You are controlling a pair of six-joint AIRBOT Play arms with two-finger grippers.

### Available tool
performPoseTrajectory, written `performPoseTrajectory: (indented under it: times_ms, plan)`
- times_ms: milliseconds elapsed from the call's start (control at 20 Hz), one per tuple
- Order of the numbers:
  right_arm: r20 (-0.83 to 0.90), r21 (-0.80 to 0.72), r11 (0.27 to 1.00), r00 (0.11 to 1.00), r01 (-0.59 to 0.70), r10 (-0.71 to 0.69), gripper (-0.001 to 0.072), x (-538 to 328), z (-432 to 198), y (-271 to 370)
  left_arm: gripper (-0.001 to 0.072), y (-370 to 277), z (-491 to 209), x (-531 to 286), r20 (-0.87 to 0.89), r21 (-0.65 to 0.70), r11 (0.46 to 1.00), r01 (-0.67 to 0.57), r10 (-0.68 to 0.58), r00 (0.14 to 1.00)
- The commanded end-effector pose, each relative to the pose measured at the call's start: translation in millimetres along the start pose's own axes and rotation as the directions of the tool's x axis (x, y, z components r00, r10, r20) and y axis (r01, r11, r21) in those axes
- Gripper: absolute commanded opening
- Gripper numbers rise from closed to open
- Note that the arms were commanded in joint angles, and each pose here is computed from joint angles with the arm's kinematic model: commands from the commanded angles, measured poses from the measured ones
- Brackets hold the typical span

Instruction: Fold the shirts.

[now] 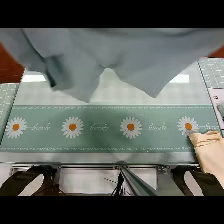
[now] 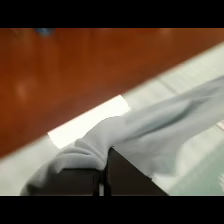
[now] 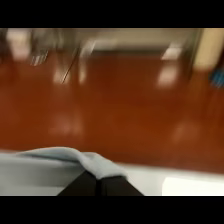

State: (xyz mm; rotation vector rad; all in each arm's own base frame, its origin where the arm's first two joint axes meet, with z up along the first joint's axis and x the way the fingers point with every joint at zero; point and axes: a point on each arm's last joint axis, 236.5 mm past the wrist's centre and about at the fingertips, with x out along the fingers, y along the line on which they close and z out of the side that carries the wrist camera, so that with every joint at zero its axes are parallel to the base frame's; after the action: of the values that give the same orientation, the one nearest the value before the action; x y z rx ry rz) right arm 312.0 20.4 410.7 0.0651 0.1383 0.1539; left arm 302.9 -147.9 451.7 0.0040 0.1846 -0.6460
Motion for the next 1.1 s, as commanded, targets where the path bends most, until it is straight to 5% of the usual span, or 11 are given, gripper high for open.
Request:
performPoseTrajectory:
  times_ms: [0, 200, 500, 700, 1050]
  plan:
    - [0.221, -0.027, 0.991, 0.967, 0.135, -0.125, 0.0020, -79.7, 81.4, -1.7, 0.0030, -22.4, 54.5, -99.8, 0.176, 0.078, 0.981, -0.180, 0.164, 0.971]
    - [0.150, -0.045, 0.991, 0.981, 0.129, -0.121, 0.0020, -112.8, 74.9, 13.2, 0.0030, -56.8, 29.0, -145.3, 0.120, 0.059, 0.985, -0.165, 0.157, 0.980]
    - [-0.165, -0.053, 0.990, 0.976, 0.134, -0.141, 0.0019, -111.6, 6.8, 7.9, 0.0030, -53.7, -62.3, -131.2, -0.287, -0.078, 0.987, -0.137, 0.109, 0.952]
    - [-0.580, -0.040, 0.994, 0.808, 0.101, -0.106, 0.0019, -69.9, -81.9, -14.3, 0.0031, -27.5, -119.0, -89.1, -0.518, -0.163, 0.976, -0.142, 0.038, 0.855]
    - [-0.842, 0.047, 0.995, 0.539, 0.092, -0.010, 0.0019, 90.0, -197.9, -77.1, 0.0031, 62.3, -224.5, 61.7, -0.712, -0.272, 0.951, -0.145, -0.097, 0.695]
